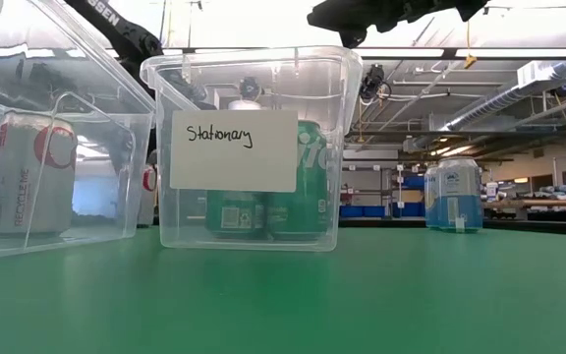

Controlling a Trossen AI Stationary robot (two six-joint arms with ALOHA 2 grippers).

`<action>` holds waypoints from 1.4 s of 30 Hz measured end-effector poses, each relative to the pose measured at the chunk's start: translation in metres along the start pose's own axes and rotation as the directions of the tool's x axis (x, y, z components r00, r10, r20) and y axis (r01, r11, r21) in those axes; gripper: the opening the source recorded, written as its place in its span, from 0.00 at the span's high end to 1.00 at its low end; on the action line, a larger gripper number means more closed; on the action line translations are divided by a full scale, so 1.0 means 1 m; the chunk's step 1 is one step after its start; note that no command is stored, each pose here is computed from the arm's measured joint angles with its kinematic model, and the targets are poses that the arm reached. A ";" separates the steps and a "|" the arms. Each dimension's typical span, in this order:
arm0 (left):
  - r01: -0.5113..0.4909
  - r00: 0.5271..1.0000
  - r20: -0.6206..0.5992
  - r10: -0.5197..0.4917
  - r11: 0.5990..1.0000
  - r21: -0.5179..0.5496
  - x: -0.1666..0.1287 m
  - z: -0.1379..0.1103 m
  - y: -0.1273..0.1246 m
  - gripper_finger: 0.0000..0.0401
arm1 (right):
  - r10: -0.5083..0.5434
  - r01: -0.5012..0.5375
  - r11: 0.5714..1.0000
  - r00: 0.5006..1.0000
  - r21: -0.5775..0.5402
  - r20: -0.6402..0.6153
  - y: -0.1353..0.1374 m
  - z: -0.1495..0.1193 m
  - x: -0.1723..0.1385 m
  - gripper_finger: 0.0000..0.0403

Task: Sort soda cans
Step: Put the silver soda can into the bottom left bin

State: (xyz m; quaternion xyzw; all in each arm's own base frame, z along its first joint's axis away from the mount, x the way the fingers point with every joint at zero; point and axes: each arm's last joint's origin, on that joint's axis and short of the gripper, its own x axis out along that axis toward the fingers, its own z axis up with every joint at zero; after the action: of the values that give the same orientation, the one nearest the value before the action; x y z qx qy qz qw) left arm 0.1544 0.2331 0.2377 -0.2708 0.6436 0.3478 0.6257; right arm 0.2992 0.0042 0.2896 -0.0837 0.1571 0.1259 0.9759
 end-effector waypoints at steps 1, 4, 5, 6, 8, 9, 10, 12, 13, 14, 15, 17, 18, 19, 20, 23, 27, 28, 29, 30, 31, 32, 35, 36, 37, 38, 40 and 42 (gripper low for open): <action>-0.001 1.000 -0.001 0.001 1.000 0.001 -0.001 0.000 0.000 0.24 | 0.000 0.000 1.000 1.000 0.000 0.000 0.000 0.000 0.000 0.87; -0.014 1.000 -0.005 0.014 1.000 -0.001 -0.005 0.002 0.001 0.24 | 0.000 0.000 1.000 1.000 0.000 0.000 0.000 0.000 0.000 0.87; -0.015 1.000 0.000 0.015 1.000 -0.004 -0.007 0.003 0.001 0.24 | 0.000 0.000 1.000 1.000 0.000 0.000 0.000 0.000 0.000 0.86; -0.014 1.000 0.012 0.014 1.000 -0.008 -0.009 0.004 0.002 0.24 | 0.000 0.000 1.000 1.000 0.000 0.000 0.000 0.000 0.000 0.86; -0.003 0.999 0.034 0.003 1.000 -0.013 -0.013 0.007 0.002 0.24 | 0.000 0.000 1.000 1.000 0.000 0.000 0.000 0.000 0.000 0.86; 0.006 0.999 0.037 -0.006 1.000 -0.013 -0.014 0.007 0.002 0.24 | 0.000 0.000 1.000 1.000 0.000 0.000 0.000 0.000 0.000 0.85; 0.015 0.999 0.037 -0.015 1.000 -0.013 -0.014 0.007 0.001 0.24 | 0.000 0.000 1.000 1.000 0.000 0.000 0.000 0.000 0.000 0.85; 0.026 0.999 0.044 -0.025 1.000 -0.014 -0.014 0.007 0.001 0.24 | 0.000 0.000 1.000 1.000 0.000 0.000 0.000 0.000 0.000 0.84; 0.028 0.999 0.041 -0.027 1.000 -0.013 -0.014 0.007 0.001 0.24 | 0.000 0.000 1.000 1.000 0.000 0.000 0.000 0.000 0.000 0.84; 0.027 0.999 0.029 -0.027 1.000 -0.012 -0.014 0.006 0.001 0.24 | 0.000 0.000 1.000 1.000 0.000 0.000 0.000 0.000 0.000 0.84; 0.028 0.999 0.015 -0.028 1.000 -0.010 -0.014 0.005 0.001 0.24 | 0.000 0.000 1.000 1.000 0.000 0.000 0.000 0.000 0.000 0.83; 0.027 1.000 -0.003 -0.027 1.000 -0.009 -0.014 0.003 0.000 0.24 | 0.000 0.000 1.000 1.000 0.000 0.000 0.000 0.000 0.000 0.82; 0.023 1.000 -0.012 -0.023 1.000 -0.008 -0.014 0.002 0.001 0.24 | 0.000 0.000 1.000 1.000 0.000 0.000 0.000 0.000 0.000 0.82; 0.020 1.000 -0.020 -0.020 1.000 -0.007 -0.014 0.001 0.001 0.24 | 0.000 0.000 1.000 1.000 0.000 0.000 0.000 0.000 0.000 0.82; 0.020 1.000 -0.024 -0.020 1.000 -0.006 -0.014 0.001 0.001 0.24 | 0.000 0.000 1.000 1.000 0.000 0.000 0.000 0.000 0.000 0.81; 0.017 0.999 -0.027 -0.017 1.000 -0.001 -0.014 0.000 0.001 0.24 | 0.000 0.000 1.000 1.000 0.000 0.000 0.000 0.000 0.000 0.80; 0.011 0.999 -0.037 -0.011 1.000 0.003 -0.015 -0.001 0.001 0.24 | 0.000 0.000 1.000 1.000 0.000 0.000 0.000 0.000 0.000 0.79; 0.010 0.999 -0.037 -0.010 1.000 0.004 -0.015 -0.001 0.001 0.24 | 0.000 0.000 1.000 1.000 0.000 0.000 0.000 0.000 0.000 0.78; 0.010 0.999 -0.039 -0.010 1.000 0.006 -0.015 -0.001 0.001 0.24 | 0.000 0.000 1.000 1.000 0.000 0.000 0.000 0.000 0.000 0.78; 0.010 0.999 -0.042 -0.009 1.000 0.012 -0.015 -0.001 0.001 0.24 | 0.000 0.000 1.000 1.000 0.000 0.000 0.000 0.000 0.000 0.78; 0.010 0.999 -0.042 -0.009 1.000 0.015 -0.015 -0.002 0.001 0.24 | 0.000 0.000 1.000 1.000 0.000 0.000 0.000 0.000 0.000 0.77; 0.010 0.999 -0.042 -0.009 1.000 0.015 -0.015 -0.001 0.001 0.24 | 0.000 0.000 1.000 1.000 0.000 0.000 0.000 0.000 0.000 0.76; 0.010 0.999 -0.042 -0.009 1.000 0.016 -0.015 -0.001 0.001 0.24 | 0.001 -0.001 1.000 1.000 0.000 -0.001 0.000 0.000 0.000 0.74; 0.010 0.999 -0.042 -0.009 1.000 0.015 -0.015 -0.001 0.001 0.24 | 0.000 0.000 1.000 1.000 0.000 -0.001 0.000 0.000 0.000 0.74; 0.010 0.999 -0.043 -0.009 1.000 0.015 -0.015 -0.002 0.001 0.24 | 0.001 -0.001 1.000 1.000 0.000 -0.001 0.000 0.000 0.000 0.73; 0.010 0.999 -0.043 -0.010 1.000 0.015 -0.015 -0.002 0.001 0.24 | 0.000 0.000 1.000 1.000 0.000 -0.001 0.000 0.000 0.000 0.72; 0.013 0.999 -0.050 -0.012 1.000 0.016 -0.015 -0.002 0.001 0.24 | 0.000 0.000 1.000 1.000 0.000 -0.001 0.000 0.000 0.000 0.71; 0.023 0.998 -0.062 -0.022 1.000 0.016 -0.015 -0.003 0.000 0.24 | 0.001 -0.001 1.000 1.000 0.000 -0.001 0.000 0.000 0.000 0.70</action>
State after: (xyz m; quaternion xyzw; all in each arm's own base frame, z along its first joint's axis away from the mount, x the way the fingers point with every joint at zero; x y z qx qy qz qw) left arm 0.1530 0.2294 0.2530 -0.2833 0.6623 0.3268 0.6118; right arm 0.2991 0.0042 0.2896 -0.0836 0.1574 0.1262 0.9759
